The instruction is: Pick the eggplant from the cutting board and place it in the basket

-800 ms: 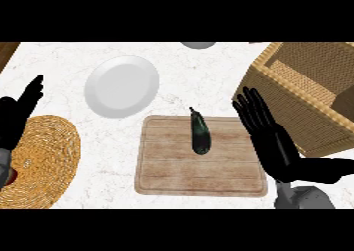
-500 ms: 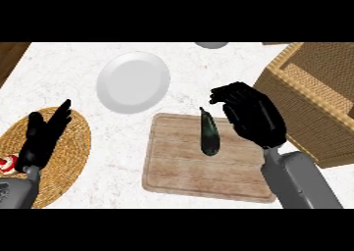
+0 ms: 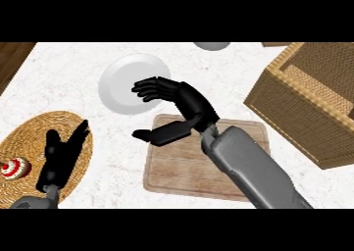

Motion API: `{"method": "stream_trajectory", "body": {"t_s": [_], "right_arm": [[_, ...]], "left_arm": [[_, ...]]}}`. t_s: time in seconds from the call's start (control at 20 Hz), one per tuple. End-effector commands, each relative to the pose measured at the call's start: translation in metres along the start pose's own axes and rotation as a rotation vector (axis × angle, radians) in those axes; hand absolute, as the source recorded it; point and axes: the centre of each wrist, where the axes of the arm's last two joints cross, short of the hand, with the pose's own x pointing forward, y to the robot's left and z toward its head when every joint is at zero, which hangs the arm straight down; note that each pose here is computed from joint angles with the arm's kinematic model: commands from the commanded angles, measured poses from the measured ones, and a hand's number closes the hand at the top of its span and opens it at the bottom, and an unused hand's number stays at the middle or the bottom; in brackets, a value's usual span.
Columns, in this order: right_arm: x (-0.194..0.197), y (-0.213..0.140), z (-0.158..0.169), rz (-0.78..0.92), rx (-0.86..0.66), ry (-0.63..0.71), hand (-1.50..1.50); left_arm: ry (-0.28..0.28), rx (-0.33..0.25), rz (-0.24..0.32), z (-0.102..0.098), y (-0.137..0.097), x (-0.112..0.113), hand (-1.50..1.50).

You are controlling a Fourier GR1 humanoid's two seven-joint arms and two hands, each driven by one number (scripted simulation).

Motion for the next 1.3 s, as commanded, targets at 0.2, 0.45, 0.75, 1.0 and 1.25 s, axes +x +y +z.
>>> {"method": "stream_trajectory", "body": {"t_s": [0.2, 0.45, 0.75, 1.0, 1.25], "right_arm": [[0.074, -0.069, -0.021, 0.687, -0.123, 0.234, -1.5], [0.15, -0.107, -0.027, 0.887, -0.036, 0.365, -1.5], [0.212, -0.136, -0.028, 0.956, 0.179, 0.51, -1.5], [0.229, -0.148, -0.028, 0.982, 0.357, 0.656, -1.5], [0.217, -0.145, -0.038, 1.009, 0.416, 0.71, -1.5]], "left_arm": [[0.114, 0.008, 0.038, 0.014, -0.001, -0.034, 0.0], [0.105, 0.005, 0.04, 0.02, 0.002, -0.032, 0.0], [0.102, 0.0, 0.039, 0.016, 0.006, -0.031, 0.0], [0.089, 0.026, 0.039, 0.015, 0.004, -0.032, 0.0], [0.102, -0.006, 0.047, 0.027, 0.004, -0.04, 0.0]]}}
